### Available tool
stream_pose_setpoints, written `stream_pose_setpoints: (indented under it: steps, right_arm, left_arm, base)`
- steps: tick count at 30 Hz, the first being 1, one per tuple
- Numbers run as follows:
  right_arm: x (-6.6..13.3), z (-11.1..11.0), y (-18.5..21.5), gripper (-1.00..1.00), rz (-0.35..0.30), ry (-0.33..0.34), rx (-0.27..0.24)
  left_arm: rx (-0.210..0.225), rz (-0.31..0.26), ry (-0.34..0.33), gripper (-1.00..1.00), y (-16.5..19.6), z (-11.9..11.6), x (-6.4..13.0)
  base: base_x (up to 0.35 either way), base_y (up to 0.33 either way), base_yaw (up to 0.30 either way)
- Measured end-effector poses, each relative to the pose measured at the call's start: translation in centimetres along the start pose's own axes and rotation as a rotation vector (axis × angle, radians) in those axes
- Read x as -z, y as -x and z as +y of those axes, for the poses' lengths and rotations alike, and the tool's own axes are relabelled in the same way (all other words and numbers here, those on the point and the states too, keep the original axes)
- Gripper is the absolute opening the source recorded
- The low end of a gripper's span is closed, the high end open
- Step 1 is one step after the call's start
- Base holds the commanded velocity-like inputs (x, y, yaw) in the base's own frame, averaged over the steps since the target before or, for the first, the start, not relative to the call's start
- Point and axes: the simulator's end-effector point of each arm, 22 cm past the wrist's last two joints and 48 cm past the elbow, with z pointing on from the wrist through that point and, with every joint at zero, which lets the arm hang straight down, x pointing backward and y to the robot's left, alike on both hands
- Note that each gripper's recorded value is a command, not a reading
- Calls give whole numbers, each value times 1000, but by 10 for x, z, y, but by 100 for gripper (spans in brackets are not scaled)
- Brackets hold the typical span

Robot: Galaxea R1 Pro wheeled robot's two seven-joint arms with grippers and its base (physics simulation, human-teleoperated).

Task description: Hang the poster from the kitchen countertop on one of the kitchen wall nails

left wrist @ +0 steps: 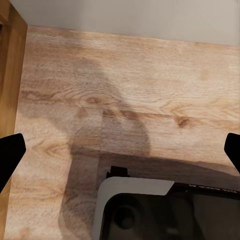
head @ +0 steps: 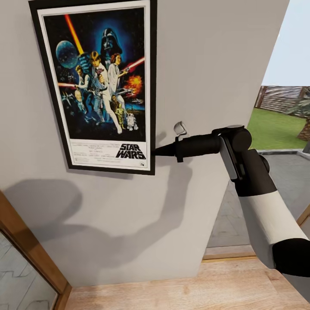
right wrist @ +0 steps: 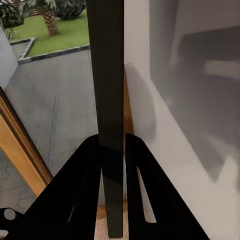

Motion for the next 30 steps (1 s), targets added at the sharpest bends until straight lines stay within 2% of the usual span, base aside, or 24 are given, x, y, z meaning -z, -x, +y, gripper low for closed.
stream_pose_setpoints:
  steps: [30]
  right_arm:
    - [0, 0, 0, -100, 0, 0, 0]
  left_arm:
    - [0, 0, 0, 100, 0, 0, 0]
  base:
    - [0, 29, 0]
